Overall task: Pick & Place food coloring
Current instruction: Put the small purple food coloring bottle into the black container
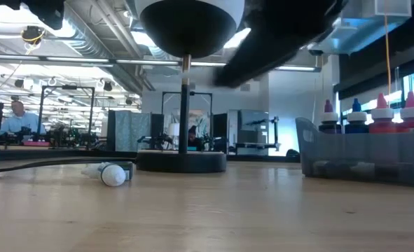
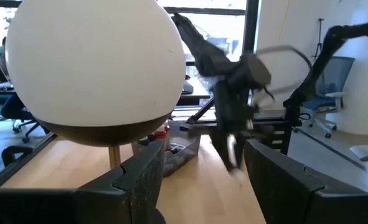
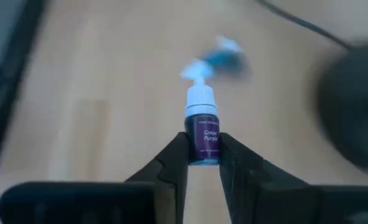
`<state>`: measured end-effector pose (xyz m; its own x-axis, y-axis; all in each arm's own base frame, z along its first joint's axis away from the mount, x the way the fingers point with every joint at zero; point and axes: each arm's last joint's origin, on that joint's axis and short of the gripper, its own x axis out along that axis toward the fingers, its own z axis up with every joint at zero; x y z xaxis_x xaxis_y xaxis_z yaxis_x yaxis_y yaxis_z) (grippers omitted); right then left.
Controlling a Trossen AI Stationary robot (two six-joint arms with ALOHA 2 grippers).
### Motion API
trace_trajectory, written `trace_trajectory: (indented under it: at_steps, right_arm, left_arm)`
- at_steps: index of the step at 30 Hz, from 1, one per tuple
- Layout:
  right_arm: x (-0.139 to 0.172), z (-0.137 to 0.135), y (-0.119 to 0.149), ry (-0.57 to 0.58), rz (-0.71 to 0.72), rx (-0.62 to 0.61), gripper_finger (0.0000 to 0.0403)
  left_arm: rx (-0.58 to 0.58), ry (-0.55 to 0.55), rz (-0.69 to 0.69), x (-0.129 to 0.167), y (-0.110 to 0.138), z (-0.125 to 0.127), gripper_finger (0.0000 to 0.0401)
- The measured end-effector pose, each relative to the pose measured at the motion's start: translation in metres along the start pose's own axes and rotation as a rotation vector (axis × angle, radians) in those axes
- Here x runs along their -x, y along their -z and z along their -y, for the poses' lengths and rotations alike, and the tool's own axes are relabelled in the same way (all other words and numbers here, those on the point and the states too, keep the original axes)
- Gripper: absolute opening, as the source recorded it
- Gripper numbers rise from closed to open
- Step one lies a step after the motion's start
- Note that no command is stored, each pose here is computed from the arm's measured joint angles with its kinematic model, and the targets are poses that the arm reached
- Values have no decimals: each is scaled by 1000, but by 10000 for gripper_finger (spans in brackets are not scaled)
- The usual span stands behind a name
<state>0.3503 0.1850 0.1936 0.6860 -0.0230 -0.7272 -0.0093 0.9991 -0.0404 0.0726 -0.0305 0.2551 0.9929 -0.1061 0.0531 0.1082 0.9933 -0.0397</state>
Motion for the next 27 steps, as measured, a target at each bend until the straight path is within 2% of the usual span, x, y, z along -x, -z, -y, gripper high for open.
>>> trace_trajectory:
  at_steps: [6, 11, 21, 27]
  right_arm:
    - [67, 29, 14, 289, -165, -256, 78]
    - [82, 43, 36, 481, -328, -387, 80]
    - [52, 56, 83, 507, -403, -487, 82]
    - [42, 63, 99, 510, -412, -500, 82]
  left_arm:
    - [1, 0, 0, 0, 0, 0, 215]
    - [0, 0, 1, 0, 0, 0, 216]
    - [1, -2, 4, 0, 0, 0, 216]
    - [2, -2, 5, 0, -1, 0, 217]
